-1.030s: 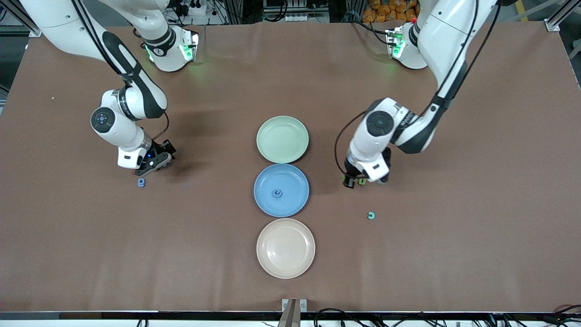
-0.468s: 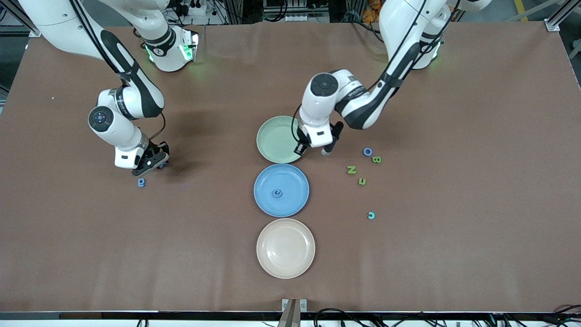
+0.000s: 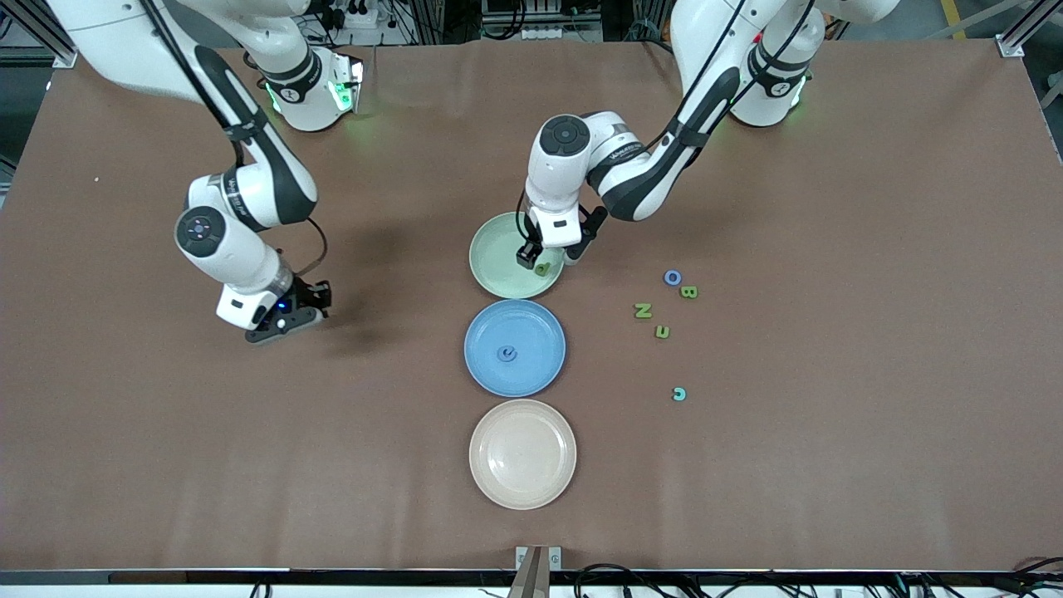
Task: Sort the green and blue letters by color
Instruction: 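Drop the green p on the green plate while the right gripper carries x, then drop the x on the blue plate, then grasp the blue a with the right gripper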
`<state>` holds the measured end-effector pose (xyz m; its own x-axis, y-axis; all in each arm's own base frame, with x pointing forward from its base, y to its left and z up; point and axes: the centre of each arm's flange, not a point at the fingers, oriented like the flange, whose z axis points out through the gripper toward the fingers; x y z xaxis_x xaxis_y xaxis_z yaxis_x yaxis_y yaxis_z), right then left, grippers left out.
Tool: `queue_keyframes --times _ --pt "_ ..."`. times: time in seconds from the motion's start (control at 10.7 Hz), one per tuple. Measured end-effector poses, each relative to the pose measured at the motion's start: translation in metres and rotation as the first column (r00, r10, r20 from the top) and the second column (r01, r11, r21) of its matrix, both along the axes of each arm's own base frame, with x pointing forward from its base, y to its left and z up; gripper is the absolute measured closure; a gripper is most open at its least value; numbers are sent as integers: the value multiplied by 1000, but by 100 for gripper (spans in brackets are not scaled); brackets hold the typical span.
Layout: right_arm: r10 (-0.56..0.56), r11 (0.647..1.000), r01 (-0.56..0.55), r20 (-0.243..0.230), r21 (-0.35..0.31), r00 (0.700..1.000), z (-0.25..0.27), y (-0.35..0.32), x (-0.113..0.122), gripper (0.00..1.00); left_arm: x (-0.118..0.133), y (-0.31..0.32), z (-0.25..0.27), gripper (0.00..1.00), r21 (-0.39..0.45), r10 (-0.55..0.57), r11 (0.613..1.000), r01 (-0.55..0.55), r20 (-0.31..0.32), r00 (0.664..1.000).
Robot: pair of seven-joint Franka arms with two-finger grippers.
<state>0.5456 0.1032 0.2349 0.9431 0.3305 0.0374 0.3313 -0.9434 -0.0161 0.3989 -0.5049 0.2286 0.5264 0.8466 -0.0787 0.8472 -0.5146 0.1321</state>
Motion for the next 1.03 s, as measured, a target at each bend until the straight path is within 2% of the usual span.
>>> queue_keyframes --times 0.19,0.28,0.37,0.56,0.75,0.84,1.03 --pt "-149 988 149 21 32 989 43 81 18 65 32 28 -4 10 26 60 998 -60 11 998" --pt "-228 971 226 15 78 974 55 116 19 65 53 48 -4 0 33 87 996 -88 19 996" --pt "-305 944 304 -11 125 952 58 150 19 65 77 71 -4 0 38 107 993 -107 26 994" --pt "-427 886 430 -54 175 903 52 216 19 65 112 113 -4 0 42 171 984 -172 28 985" --pt "-525 819 535 -103 206 845 38 270 24 65 126 141 -12 0 58 253 966 -253 9 967" --pt "-550 801 561 -111 210 827 30 288 26 65 129 151 -20 0 66 293 954 -292 -5 956" --pt "-579 788 585 -90 193 810 13 305 29 61 136 167 -36 0 81 340 938 -337 -26 940"
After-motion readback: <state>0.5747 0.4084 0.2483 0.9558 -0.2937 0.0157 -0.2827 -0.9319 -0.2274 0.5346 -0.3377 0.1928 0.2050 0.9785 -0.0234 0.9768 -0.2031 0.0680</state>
